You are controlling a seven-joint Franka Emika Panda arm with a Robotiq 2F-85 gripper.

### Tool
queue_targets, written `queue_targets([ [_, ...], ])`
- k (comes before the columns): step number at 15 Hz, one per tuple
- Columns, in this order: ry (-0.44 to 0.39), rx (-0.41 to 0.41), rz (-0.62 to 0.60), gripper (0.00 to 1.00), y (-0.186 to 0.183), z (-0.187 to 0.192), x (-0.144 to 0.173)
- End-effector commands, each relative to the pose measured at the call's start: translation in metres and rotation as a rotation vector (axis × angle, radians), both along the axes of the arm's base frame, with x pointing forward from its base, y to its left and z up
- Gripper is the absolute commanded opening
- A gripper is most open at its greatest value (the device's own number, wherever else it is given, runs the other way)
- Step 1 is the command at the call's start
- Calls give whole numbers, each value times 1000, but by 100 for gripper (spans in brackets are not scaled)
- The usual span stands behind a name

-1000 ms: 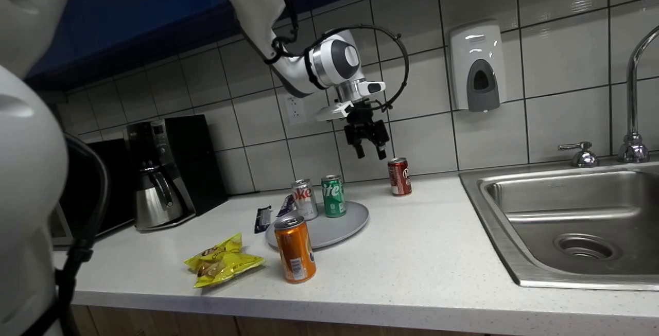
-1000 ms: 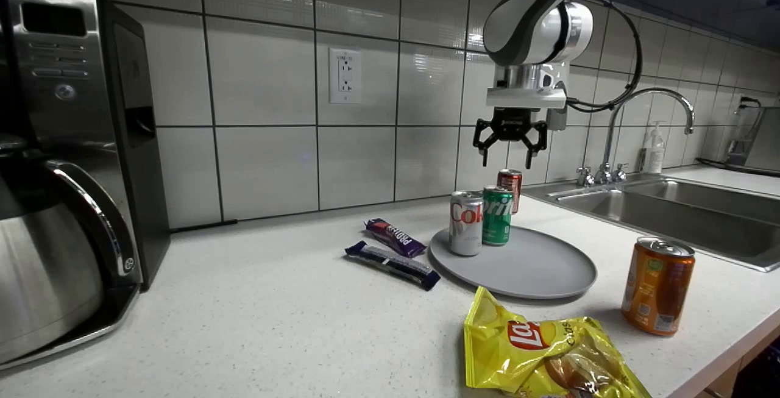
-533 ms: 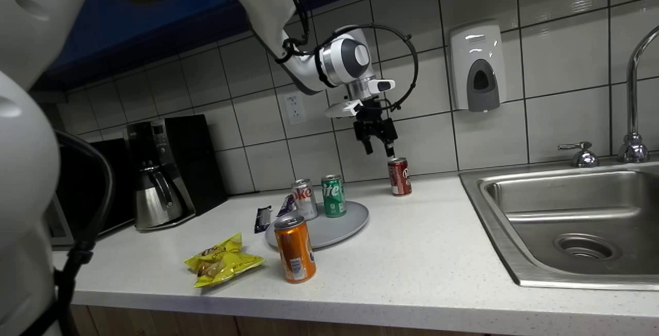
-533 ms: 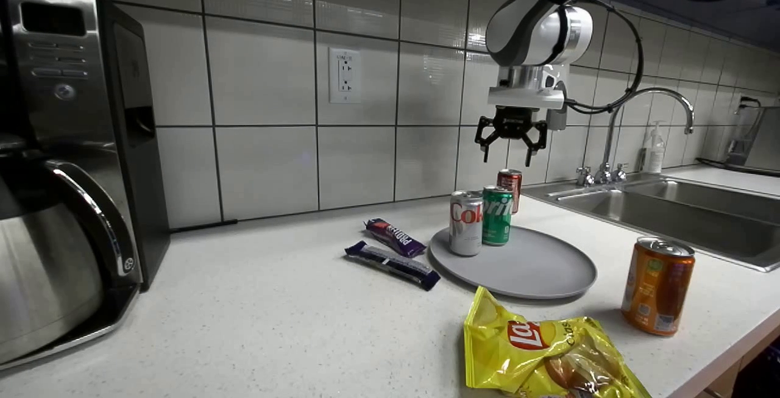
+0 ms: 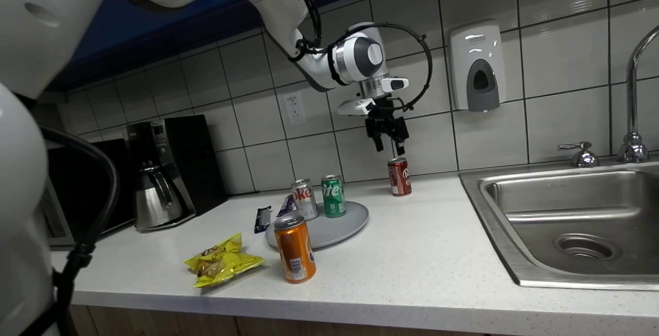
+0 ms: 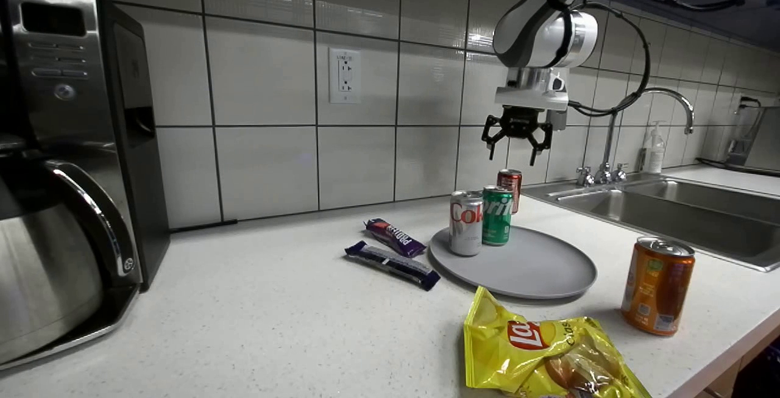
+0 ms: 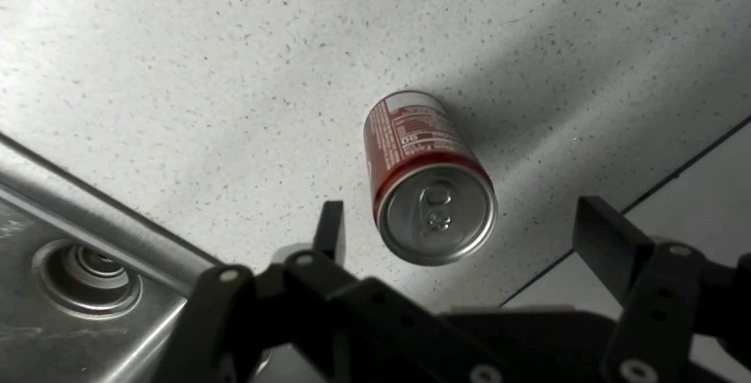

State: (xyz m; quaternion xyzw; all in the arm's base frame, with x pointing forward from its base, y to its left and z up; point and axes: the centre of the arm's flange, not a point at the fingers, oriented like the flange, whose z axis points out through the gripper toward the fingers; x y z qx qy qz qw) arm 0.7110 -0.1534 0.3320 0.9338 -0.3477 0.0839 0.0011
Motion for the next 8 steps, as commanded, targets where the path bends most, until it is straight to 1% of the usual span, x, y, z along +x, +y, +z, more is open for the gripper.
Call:
queue_targets([
  [1, 16, 29, 9, 100, -13, 3, 17],
  [8, 39, 31, 1, 100, -22, -5, 24],
])
